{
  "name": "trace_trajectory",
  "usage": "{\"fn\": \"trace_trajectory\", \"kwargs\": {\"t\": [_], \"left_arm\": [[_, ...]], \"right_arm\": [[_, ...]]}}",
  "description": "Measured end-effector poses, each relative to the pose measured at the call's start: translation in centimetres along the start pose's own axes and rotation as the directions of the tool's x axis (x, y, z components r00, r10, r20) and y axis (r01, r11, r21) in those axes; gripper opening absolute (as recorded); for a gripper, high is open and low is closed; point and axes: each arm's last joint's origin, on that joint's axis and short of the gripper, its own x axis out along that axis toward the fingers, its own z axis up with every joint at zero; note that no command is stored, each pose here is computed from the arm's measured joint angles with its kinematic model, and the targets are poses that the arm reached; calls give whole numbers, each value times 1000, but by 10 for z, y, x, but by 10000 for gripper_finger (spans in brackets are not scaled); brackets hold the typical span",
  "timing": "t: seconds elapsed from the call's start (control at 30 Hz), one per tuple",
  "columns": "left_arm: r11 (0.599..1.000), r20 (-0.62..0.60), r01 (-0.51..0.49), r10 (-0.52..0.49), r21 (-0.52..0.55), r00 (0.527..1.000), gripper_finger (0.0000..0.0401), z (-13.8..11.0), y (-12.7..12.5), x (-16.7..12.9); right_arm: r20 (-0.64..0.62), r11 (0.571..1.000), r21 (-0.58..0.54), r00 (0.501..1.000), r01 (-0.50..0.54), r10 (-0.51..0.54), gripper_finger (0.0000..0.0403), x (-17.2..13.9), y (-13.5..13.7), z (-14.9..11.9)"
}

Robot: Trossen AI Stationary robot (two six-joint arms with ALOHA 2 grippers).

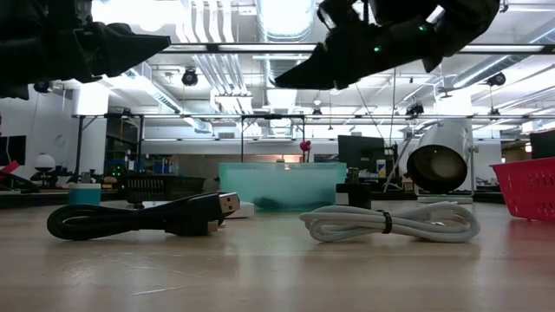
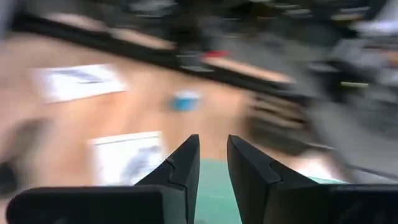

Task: Pick and place items into bin
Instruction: Put the white charger cable into the green bin

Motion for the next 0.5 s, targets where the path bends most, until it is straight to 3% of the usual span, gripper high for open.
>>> {"fn": "trace_trajectory", "kwargs": {"t": [0.07,0.13,0.23,0.37,0.43,0.5], "left_arm": [[1000,0,0,0,0,1000,118,0,0,0],[1000,0,0,0,0,1000,118,0,0,0],[1000,0,0,0,-1,1000,118,0,0,0],[1000,0,0,0,-1,1000,118,0,0,0],[1000,0,1,-1,-1,1000,118,0,0,0],[1000,0,0,0,-1,1000,118,0,0,0]], "right_arm": [[-2,985,23,985,-170,170,68,-1,7,-2],[-13,942,55,943,-331,332,68,-2,14,-6],[-42,868,134,872,-479,488,72,-5,24,-11],[-59,849,201,859,-489,509,84,-9,41,-9],[-76,876,167,880,-453,469,95,-11,52,-6],[-110,928,127,925,-350,364,107,-14,63,-5]]}}
